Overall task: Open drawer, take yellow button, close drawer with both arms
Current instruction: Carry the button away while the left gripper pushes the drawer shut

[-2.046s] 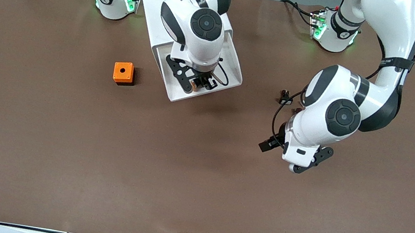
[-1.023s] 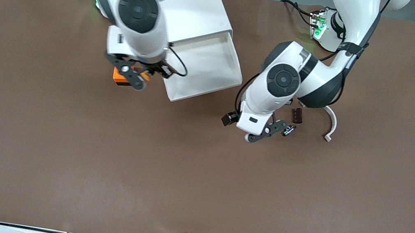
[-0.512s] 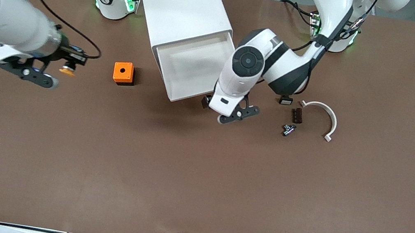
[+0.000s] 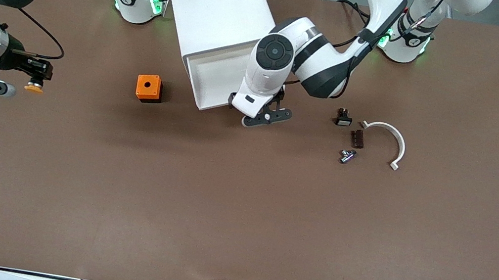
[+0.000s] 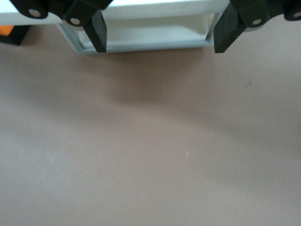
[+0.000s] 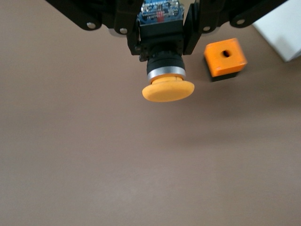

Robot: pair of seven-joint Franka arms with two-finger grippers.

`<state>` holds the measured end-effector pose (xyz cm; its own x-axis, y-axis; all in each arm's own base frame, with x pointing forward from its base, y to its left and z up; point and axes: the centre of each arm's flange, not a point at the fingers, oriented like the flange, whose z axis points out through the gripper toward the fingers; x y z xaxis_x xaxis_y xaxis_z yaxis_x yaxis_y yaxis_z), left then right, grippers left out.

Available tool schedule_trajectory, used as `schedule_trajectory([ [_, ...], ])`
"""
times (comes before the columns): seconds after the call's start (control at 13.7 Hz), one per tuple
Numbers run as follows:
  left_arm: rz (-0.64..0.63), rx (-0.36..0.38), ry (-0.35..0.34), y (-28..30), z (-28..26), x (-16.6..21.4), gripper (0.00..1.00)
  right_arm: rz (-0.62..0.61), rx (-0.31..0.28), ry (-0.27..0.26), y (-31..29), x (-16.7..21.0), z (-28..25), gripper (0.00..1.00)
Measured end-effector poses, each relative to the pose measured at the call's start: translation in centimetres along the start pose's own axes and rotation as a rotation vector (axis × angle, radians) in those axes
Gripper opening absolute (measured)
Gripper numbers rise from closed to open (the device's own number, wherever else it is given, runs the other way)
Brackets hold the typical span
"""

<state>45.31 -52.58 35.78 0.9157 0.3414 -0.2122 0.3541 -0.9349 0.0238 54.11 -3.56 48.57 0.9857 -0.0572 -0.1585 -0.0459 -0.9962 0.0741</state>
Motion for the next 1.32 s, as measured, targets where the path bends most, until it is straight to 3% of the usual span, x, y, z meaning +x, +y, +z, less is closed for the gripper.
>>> schedule_trajectory([
  [0.22, -0.001, 0.040, -0.043, 0.4, 0.8, -2.6, 1.00, -0.016, -0.022, 0.071, 6.1, 0.8, 4.5, 0.41],
  [0.44, 0.009, 0.072, -0.079, 0.9, 1.5, -5.6, 1.00, -0.009, -0.077, 0.094, 9.5, 3.0, 10.7, 0.41],
  [0.8, 0.023, 0.080, -0.135, 1.6, 2.4, -8.6, 1.00, -0.006, -0.060, 0.051, 11.3, 6.4, 21.9, 0.41],
  [1.32, 0.024, 0.094, -0.173, 1.8, 3.8, -9.7, 1.00, 0.004, -0.062, 0.030, 12.7, 11.1, 26.2, 0.41],
])
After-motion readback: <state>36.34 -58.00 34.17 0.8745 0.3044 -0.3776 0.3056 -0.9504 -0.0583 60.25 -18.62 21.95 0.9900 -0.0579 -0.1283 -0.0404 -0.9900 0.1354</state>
